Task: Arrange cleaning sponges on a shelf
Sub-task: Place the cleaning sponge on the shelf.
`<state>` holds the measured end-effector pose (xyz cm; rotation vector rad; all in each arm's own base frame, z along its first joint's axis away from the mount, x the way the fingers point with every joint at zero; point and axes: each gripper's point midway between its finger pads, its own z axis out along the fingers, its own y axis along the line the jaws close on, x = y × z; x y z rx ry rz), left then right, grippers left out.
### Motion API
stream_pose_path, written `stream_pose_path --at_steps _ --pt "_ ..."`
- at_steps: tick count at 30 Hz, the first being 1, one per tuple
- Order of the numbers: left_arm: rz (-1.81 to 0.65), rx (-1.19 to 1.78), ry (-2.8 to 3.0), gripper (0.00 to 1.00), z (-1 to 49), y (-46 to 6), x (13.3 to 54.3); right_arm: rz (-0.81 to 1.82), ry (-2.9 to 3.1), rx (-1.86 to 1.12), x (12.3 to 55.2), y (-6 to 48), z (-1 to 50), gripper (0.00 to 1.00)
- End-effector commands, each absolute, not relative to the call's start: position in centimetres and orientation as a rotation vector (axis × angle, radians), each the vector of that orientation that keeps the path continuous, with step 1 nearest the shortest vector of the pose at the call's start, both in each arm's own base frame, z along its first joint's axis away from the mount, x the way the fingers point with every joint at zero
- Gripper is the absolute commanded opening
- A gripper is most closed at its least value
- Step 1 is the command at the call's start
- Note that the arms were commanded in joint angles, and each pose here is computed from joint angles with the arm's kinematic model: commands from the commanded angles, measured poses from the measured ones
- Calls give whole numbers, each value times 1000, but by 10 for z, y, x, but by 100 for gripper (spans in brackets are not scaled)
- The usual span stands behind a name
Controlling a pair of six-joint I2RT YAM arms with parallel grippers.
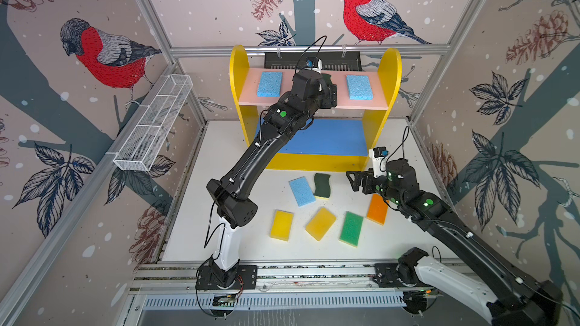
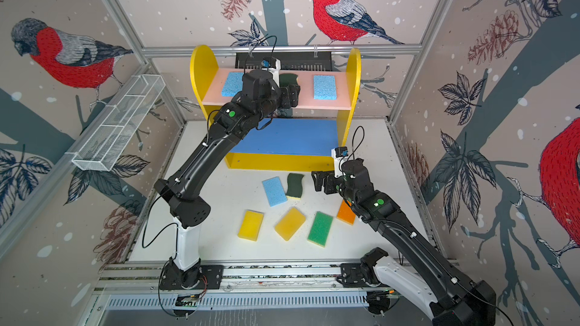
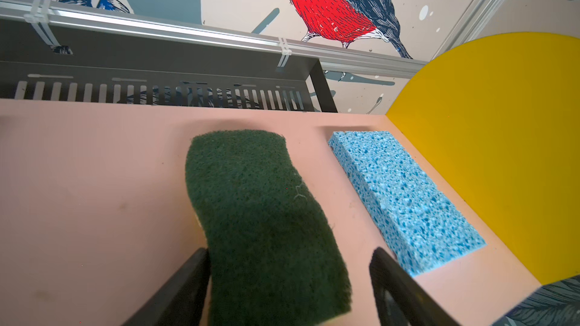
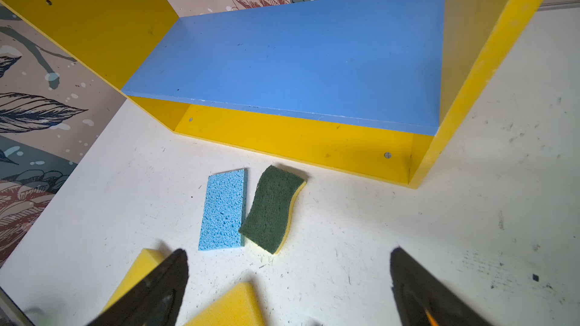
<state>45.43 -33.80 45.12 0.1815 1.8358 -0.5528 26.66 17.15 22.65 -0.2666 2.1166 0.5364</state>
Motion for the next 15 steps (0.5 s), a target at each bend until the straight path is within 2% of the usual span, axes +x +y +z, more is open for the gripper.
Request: stream_pose_path --at_steps 1,15 --pt "-571 174 1839 80 455 -335 450 561 2084 -257 268 174 234 100" --pt "-540 205 1836 82 460 -325 439 562 2081 -252 266 172 234 100"
